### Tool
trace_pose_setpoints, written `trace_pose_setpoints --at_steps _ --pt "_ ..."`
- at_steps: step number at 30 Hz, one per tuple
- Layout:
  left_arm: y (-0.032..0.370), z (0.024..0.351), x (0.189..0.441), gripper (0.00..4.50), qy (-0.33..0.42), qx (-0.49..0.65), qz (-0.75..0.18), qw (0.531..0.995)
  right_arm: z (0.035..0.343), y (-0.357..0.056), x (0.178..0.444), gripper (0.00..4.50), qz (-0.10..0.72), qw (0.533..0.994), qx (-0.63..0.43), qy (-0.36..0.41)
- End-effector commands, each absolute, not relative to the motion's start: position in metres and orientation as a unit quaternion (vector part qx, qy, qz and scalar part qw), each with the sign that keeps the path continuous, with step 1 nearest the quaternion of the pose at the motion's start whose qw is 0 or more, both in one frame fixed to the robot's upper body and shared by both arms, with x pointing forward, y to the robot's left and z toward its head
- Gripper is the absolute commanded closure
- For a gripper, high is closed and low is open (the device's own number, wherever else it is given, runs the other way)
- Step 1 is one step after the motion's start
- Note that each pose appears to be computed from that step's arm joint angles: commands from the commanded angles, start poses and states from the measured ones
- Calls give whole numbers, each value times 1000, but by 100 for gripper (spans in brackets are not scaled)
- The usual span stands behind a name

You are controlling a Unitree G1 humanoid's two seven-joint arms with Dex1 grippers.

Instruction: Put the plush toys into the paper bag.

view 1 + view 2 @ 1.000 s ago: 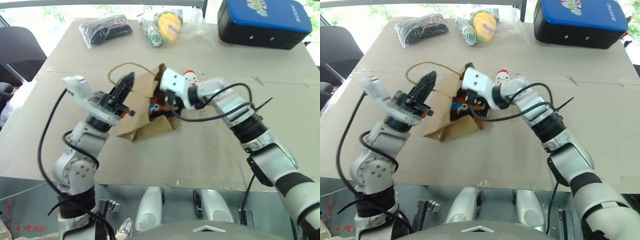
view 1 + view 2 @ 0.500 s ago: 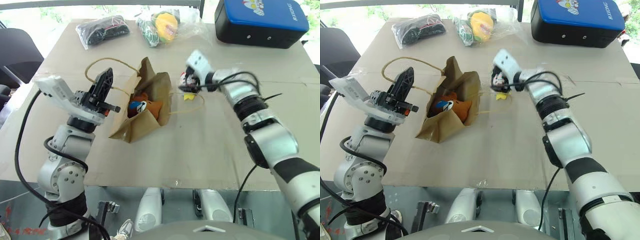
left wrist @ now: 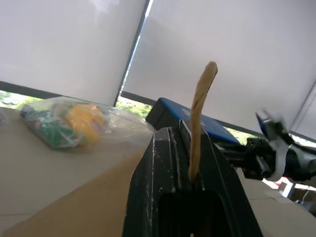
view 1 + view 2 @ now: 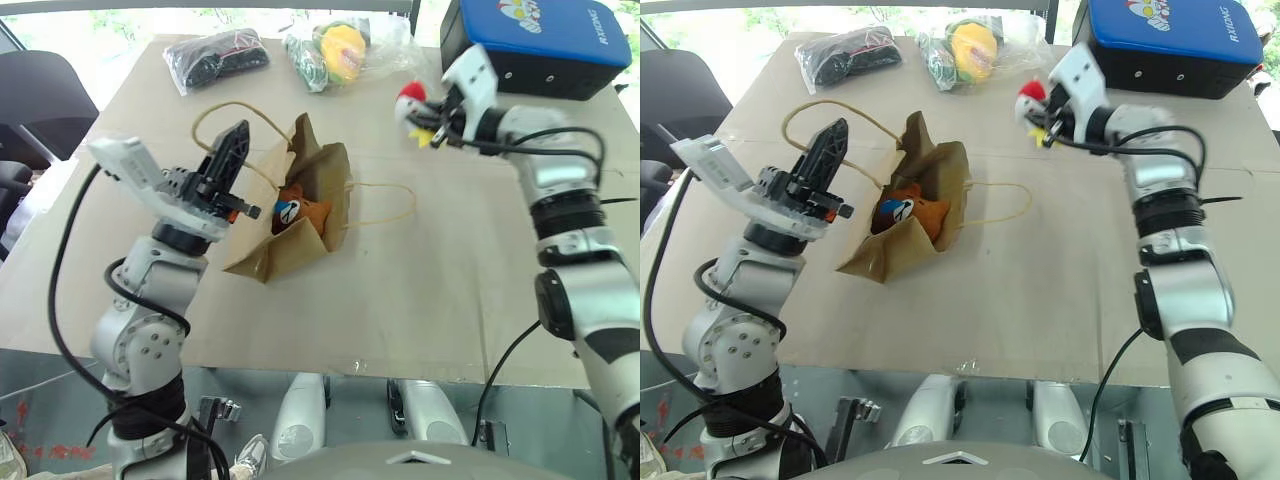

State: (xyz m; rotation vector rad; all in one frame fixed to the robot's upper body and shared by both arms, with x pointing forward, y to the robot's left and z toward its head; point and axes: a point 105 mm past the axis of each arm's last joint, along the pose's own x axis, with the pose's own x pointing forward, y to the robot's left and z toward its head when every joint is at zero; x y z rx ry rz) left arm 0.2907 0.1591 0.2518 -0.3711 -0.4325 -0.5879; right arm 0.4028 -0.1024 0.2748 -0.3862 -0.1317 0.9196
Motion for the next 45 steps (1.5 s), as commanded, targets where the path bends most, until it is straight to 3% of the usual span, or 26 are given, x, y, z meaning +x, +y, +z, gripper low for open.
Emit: trace_pose_setpoints --at_steps 1,5,8,15,17,21,26,31,33,38,45 --pt "149 261 290 450 -224 -188 -315 903 289 -81 362 448 502 837 -202 -79" --pt "136 264 293 450 -224 -197 -344 890 267 -48 335 448 556 799 -222 -48" --pt "127 266 293 450 -225 -206 -362 881 235 -25 337 448 577 774 -261 -13" --pt "110 262 287 450 -217 -215 -383 872 203 51 346 448 637 738 -221 14" --pt "114 262 284 450 -223 -209 -373 876 194 53 346 376 648 729 -222 23" --pt "136 261 283 450 -234 -210 -331 890 207 34 347 182 636 746 -200 1" --pt "157 268 280 450 -252 -239 -311 885 223 -4 333 182 627 766 -143 3" --pt "155 275 278 450 -262 -259 -339 866 221 -53 328 182 560 822 -99 34" --pt "155 277 278 450 -264 -265 -346 860 209 -69 328 182 524 846 -66 68" --pt "157 282 277 450 -270 -268 -356 854 147 -99 322 182 433 882 51 182" --pt "158 284 277 450 -269 -259 -358 855 112 -76 303 182 434 854 177 228"
